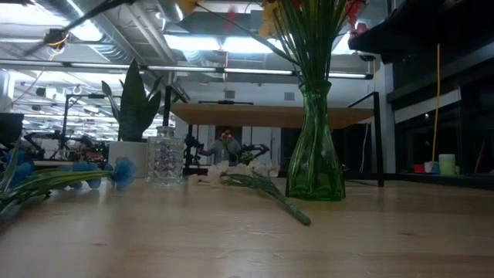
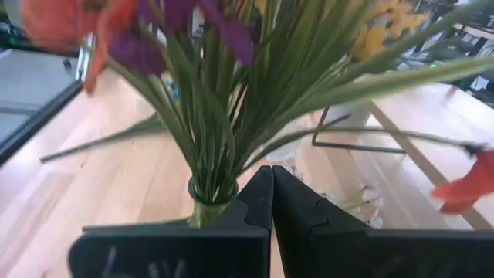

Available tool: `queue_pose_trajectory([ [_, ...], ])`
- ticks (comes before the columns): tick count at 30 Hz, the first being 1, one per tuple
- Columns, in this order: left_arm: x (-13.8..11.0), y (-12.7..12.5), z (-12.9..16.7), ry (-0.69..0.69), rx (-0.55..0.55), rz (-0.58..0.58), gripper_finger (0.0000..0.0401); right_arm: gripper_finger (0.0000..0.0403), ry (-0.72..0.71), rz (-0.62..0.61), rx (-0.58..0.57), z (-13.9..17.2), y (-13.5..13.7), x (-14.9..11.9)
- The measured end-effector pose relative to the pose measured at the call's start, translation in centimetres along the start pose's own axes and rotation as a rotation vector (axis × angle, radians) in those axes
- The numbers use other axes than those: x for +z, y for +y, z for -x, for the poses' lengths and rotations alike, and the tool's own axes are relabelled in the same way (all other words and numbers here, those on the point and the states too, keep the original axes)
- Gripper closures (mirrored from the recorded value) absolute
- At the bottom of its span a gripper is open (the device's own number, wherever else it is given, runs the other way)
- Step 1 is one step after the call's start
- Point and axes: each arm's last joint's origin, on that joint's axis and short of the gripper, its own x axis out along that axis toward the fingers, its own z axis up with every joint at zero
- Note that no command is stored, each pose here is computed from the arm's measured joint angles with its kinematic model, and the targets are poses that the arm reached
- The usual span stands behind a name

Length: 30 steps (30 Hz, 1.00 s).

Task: Pick and place flowers into a vace then onto a shelf
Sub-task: Put the red flowers into the transparent vase

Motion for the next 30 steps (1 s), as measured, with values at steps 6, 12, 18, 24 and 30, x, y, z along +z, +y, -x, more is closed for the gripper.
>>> queue_pose_trajectory([
  [6,-1.2,0.4,-1.5,-0.136,0.027,-0.012,0.0388,0.0393,-0.022,-0.019,0.007,0.1,0.1,0.2],
  [12,-2.9,0.6,-2.5,-0.169,0.023,0.020,0.0393,0.0393,-0.022,-0.067,0.016,0.1,0.2,0.2],
  [18,-2.9,-0.1,-2.9,-0.016,0.012,-0.049,0.0393,0.0393,-0.023,-0.064,0.017,0.1,0.2,0.2],
  [24,-0.3,-0.6,-2.5,-0.022,-0.098,-0.179,0.0393,0.0393,-0.034,-0.063,0.016,0.1,0.2,0.4],
  [30,1.2,1.7,-2.5,-0.121,-0.093,-0.168,0.0393,0.0393,-0.047,0.018,0.015,0.1,0.2,0.5],
])
